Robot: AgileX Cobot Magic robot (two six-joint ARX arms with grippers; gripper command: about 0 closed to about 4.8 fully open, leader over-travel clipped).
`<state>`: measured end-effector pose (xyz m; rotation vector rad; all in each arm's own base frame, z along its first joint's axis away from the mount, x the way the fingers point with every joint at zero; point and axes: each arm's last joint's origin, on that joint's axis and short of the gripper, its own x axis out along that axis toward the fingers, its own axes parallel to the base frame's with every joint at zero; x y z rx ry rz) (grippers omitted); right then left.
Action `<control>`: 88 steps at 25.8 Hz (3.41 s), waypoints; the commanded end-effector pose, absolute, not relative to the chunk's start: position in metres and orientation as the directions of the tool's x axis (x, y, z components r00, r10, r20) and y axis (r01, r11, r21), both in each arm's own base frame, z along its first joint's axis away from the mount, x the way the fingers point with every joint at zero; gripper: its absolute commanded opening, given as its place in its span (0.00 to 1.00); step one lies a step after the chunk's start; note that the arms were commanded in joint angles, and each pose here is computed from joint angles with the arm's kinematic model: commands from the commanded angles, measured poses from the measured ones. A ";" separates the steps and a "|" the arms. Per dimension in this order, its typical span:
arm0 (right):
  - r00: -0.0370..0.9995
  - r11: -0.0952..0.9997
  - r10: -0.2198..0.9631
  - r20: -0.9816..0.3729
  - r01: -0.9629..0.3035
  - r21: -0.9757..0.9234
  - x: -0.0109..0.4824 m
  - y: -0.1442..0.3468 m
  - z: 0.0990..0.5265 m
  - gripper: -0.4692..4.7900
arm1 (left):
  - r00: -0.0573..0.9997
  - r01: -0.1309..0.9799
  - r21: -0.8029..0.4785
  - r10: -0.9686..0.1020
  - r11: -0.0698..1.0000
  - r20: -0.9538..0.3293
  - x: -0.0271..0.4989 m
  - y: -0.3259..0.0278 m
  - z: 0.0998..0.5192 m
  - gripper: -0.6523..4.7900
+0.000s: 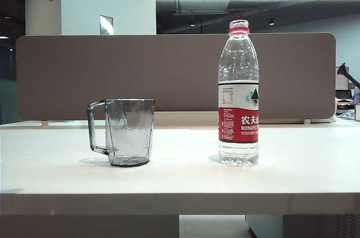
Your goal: Pick up the mineral water bottle on the table and pour water into the mug until it's full.
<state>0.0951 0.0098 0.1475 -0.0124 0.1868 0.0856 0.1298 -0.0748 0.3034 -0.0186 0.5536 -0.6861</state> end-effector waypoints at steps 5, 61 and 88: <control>0.980 0.996 0.085 -0.181 -0.087 -0.002 0.096 0.010 0.146 0.08 | 0.649 0.597 -0.189 -0.608 0.780 -0.458 0.130 -0.074 0.308 0.11; 0.856 0.978 -0.081 0.511 -0.031 0.207 0.278 0.001 0.483 0.09 | 0.649 0.597 -0.188 -0.608 0.780 -0.458 0.130 -0.075 0.307 0.11; 0.981 0.952 0.193 0.015 -0.191 0.237 0.205 0.061 0.138 0.09 | 0.649 0.597 -0.189 -0.608 0.779 -0.458 0.130 -0.075 0.307 0.11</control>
